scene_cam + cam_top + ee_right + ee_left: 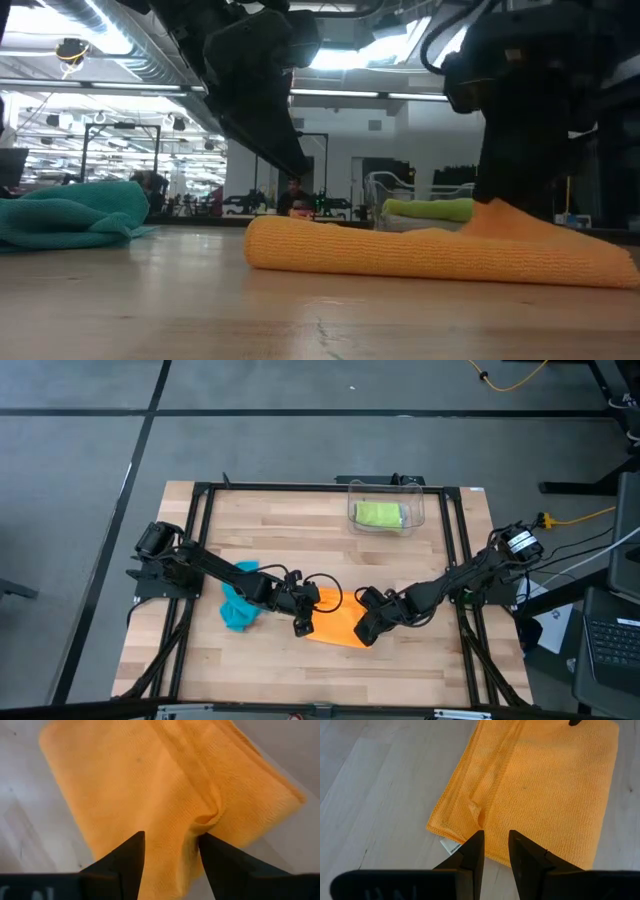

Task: Fold microfiber towels
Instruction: Fold the orange microfiber

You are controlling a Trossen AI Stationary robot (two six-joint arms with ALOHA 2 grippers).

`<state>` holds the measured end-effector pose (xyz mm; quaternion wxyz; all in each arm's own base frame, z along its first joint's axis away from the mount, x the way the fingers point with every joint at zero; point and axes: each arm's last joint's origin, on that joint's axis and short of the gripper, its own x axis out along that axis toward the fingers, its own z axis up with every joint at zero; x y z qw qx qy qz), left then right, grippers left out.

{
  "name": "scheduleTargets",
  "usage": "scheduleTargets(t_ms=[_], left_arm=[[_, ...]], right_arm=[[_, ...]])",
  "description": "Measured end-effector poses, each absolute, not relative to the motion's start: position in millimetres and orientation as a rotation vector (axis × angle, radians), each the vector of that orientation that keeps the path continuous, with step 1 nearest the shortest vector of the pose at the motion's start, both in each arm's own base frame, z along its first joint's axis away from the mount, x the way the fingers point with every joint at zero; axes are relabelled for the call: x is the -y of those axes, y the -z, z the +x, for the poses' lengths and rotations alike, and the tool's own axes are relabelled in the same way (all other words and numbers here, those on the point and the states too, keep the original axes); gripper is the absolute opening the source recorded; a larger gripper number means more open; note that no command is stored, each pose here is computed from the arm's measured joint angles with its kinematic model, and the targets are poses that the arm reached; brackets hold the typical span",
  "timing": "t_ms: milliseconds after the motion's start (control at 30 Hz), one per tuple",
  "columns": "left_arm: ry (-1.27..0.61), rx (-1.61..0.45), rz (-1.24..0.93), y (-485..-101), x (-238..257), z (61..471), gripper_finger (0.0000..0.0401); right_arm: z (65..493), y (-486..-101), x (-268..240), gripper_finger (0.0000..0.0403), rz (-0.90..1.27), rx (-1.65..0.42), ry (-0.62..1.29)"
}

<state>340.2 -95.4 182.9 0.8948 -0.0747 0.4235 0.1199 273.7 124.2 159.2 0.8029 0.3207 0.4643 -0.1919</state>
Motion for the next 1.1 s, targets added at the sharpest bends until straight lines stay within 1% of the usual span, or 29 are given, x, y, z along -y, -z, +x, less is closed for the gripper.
scheduleTargets(t_ms=[267, 367, 433, 533, 633, 733, 767, 933, 1100], left_arm=[[-0.247, -0.878, -0.154, -182.9, 95.9, 340.0, 0.008], [-0.247, -0.878, -0.154, -182.9, 95.9, 340.0, 0.008], [-0.247, -0.878, -0.154, -182.9, 95.9, 340.0, 0.008], [-0.248, -0.879, -0.153, -182.8, 95.9, 339.9, 0.008], [-0.248, -0.879, -0.153, -182.8, 95.8, 339.9, 0.008], [-0.247, -0.879, -0.151, -182.9, 95.9, 339.9, 0.008], [-0.244, -0.88, -0.146, -182.8, 95.9, 339.9, 0.008], [-0.236, -0.882, -0.128, -182.8, 95.9, 340.0, 0.008], [-0.236, -0.882, -0.128, -182.8, 95.9, 340.0, 0.008]], right_arm=[[269.8, -143.5, -117.4, 0.0189, 0.667, -1.044, 0.467], [271.2, -138.6, -117.0, 0.018, 0.65, -1.047, 0.478], [271.8, -136.0, -116.5, 0.0165, 0.629, -1.057, 0.474], [272.7, -136.1, -116.5, 0.0131, 0.606, -1.049, 0.462], [274.0, -138.1, -117.0, 0.0083, 0.58, -1.039, 0.428], [276.0, -140.4, -118.0, 0.0026, 0.539, -1.025, 0.379], [276.7, -140.8, -118.3, 0.0014, 0.526, -1.021, 0.365], [277.3, -141.2, -117.9, 0.0007, 0.461, -1.009, 0.347], [277.9, -144.1, -114.2, 0.0006, 0.372, -0.925, 0.425]])
